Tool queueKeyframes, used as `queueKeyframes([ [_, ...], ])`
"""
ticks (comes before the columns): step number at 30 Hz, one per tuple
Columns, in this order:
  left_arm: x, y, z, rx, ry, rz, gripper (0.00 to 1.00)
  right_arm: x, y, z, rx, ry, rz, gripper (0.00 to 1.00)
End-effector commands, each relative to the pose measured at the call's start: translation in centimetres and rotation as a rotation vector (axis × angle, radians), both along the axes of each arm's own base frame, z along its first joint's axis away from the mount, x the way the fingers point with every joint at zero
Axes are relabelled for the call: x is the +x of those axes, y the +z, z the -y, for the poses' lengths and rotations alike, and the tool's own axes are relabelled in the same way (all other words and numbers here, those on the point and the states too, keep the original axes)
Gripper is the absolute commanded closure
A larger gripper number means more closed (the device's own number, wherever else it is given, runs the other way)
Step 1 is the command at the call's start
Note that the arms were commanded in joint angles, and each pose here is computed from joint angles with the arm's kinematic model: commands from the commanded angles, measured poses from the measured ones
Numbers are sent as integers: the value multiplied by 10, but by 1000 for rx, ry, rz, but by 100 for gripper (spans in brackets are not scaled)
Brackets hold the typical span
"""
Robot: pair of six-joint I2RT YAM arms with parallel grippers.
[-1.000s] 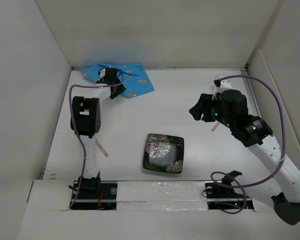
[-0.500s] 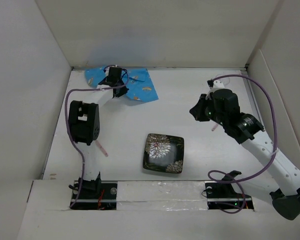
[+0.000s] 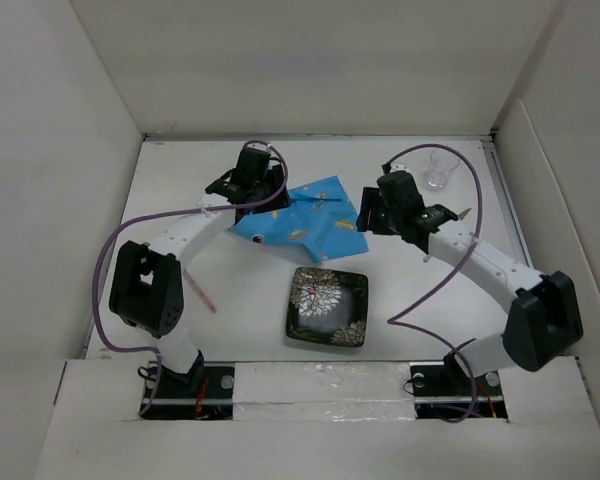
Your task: Set the dinner table for one person
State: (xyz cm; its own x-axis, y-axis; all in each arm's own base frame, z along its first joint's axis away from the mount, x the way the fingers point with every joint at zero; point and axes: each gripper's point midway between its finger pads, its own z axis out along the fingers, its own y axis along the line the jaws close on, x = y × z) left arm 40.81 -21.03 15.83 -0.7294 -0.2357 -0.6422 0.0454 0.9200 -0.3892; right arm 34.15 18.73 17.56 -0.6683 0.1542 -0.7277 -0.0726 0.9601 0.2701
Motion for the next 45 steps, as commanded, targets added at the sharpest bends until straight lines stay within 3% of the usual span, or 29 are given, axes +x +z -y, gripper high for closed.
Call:
queueKeyframes([
  [1,-14,9,-6,38,-15,9,54,36,-15,5,-8,-87,-2,37],
  [5,-19,34,-25,53,60,91,53,48,-48,-4,-25,-78,-91,36],
  [8,-27,30,-39,85,104,97,53,46,-64,-7,-19,-85,-130,36],
  [13,-34,-5,-82,125,225,49,53,44,-88,11,-85,-176,-183,35],
  [18,-35,-35,-116,90,314,-10,44,47,-104,30,-116,-238,-233,34],
  [24,-28,-54,-134,104,355,-50,36,49,-121,38,-109,-255,-291,30],
  [32,-2,-84,-134,108,372,-101,37,53,-138,37,-89,-249,-355,35],
  [37,9,-95,-131,101,374,-112,48,53,-143,31,-77,-235,-383,59],
  [38,13,-93,-130,97,379,-107,51,53,-143,30,-73,-231,-382,73],
  [39,14,-98,-129,100,375,-117,61,54,-142,30,-70,-227,-379,79],
  [40,18,-97,-129,98,377,-111,80,55,-139,27,-62,-218,-373,89],
  [41,21,-93,-128,94,377,-101,80,57,-136,25,-52,-212,-368,89],
  [42,25,-93,-129,98,381,-100,100,60,-128,22,-33,-202,-346,96],
  [45,45,-55,-129,105,376,-29,100,73,-92,3,45,-133,-249,100],
])
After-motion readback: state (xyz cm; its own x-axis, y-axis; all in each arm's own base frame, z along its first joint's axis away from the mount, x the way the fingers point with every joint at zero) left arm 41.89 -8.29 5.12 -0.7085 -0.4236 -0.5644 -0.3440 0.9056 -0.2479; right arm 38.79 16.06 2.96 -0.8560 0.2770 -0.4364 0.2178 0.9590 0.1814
